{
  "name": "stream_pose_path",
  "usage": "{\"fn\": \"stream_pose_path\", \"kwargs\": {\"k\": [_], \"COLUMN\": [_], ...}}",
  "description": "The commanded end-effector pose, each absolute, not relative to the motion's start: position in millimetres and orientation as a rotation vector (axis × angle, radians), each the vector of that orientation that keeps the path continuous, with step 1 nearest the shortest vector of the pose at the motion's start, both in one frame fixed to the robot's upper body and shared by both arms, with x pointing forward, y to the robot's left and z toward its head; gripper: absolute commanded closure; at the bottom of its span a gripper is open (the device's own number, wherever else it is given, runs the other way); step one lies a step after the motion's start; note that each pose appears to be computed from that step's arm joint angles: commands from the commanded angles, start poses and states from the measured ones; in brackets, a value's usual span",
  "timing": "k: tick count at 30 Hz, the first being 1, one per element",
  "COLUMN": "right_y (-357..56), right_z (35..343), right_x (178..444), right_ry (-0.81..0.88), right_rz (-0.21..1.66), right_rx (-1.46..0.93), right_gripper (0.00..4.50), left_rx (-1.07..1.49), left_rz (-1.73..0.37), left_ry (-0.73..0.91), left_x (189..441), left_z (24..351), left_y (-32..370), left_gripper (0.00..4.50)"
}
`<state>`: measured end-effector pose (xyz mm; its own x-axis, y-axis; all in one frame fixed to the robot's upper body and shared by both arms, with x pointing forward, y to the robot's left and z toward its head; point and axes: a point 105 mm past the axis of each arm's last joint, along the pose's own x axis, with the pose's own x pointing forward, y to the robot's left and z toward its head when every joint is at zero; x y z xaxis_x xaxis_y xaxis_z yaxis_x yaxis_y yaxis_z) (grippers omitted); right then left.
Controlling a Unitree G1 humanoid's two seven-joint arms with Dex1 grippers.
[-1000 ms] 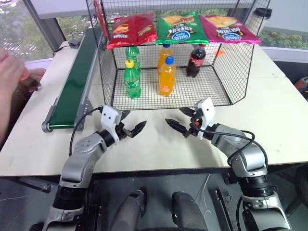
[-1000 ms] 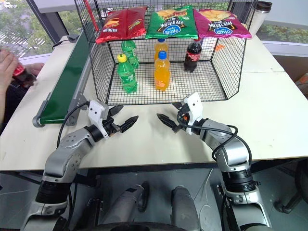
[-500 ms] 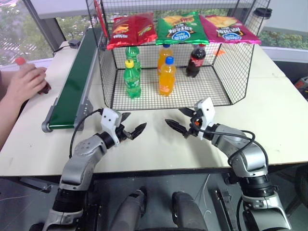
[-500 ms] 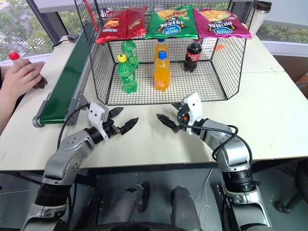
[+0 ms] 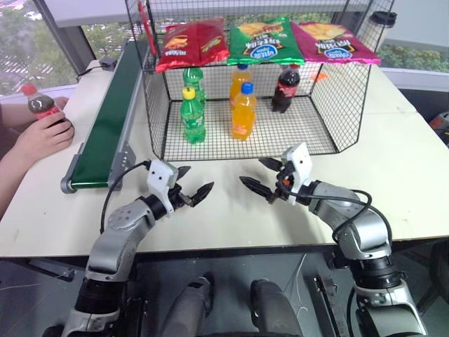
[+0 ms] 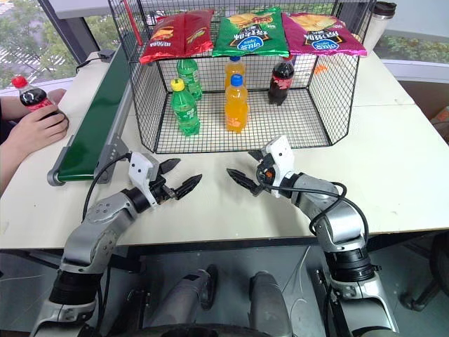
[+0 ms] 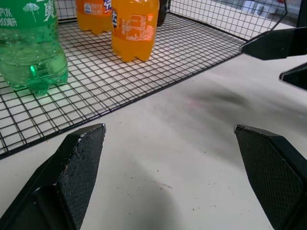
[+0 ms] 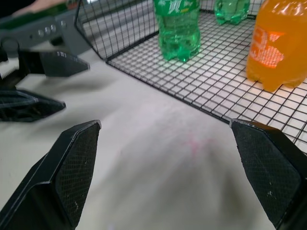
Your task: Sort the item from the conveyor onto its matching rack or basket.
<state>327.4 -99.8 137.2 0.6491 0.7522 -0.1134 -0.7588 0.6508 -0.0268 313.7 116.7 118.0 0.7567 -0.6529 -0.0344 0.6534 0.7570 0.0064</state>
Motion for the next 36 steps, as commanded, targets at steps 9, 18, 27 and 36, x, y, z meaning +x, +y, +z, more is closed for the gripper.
{"fn": "stream_pose_path", "kwargs": {"k": [9, 18, 27, 36], "right_y": [-99.5, -99.3, -101.3, -99.4], "right_z": [147.5, 150.0, 149.6, 149.3], "right_x": [332.3, 336.4, 336.7, 333.8], "right_ry": [0.04, 0.037, 0.039, 0.04], "right_rz": [0.86, 0.855, 0.851, 0.873], "right_rx": [-0.098, -0.084, -0.09, -0.155], "right_gripper": [0.03, 0.03, 0.03, 0.03], "left_rx": [0.011, 0.031, 0.073, 0.086], "left_rz": [-0.758, -0.753, -0.735, -0.731], "left_ry": [-0.081, -0.058, -0.042, -0.026], "left_x": [308.3, 308.9, 311.9, 310.9], "left_z": [137.5, 133.2, 128.6, 129.5], "left_y": [111.7, 110.6, 115.5, 117.0], "left_gripper": [0.0, 0.0, 0.0, 0.0]}}
